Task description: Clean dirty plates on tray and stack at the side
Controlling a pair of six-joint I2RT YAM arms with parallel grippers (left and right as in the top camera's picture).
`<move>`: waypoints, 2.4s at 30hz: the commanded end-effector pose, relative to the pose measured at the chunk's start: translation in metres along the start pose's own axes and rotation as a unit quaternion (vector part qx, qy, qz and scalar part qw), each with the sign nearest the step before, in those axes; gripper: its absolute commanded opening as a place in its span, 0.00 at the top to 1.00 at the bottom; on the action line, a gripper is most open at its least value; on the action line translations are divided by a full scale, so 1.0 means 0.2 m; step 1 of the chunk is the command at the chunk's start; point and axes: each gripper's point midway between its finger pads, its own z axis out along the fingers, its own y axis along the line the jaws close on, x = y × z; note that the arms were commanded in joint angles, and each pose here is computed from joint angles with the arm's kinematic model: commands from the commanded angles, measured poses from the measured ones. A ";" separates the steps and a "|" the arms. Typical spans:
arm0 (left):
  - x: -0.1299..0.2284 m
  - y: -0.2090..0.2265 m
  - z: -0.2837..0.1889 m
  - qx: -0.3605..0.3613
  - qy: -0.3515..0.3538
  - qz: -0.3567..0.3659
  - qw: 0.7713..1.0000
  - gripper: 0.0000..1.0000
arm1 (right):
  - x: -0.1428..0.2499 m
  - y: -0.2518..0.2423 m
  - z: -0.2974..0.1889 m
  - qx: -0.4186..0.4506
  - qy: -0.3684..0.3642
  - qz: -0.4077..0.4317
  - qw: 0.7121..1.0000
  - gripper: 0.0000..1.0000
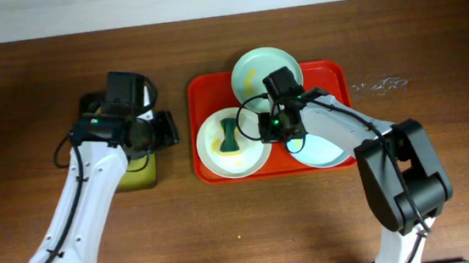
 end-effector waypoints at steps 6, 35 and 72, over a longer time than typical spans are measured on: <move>0.18 -0.41 0.44 0.090 0.061 0.129 0.986 0.52 | 0.02 0.00 0.01 -0.041 0.028 -0.005 0.999 0.96; 0.22 -0.54 0.67 0.083 0.096 0.176 0.976 1.00 | 0.04 0.00 0.01 -0.040 0.036 -0.003 0.999 0.96; -0.01 -0.05 0.59 -0.203 -0.078 0.134 0.967 1.00 | 0.04 0.00 0.01 -0.040 0.036 -0.003 0.999 0.96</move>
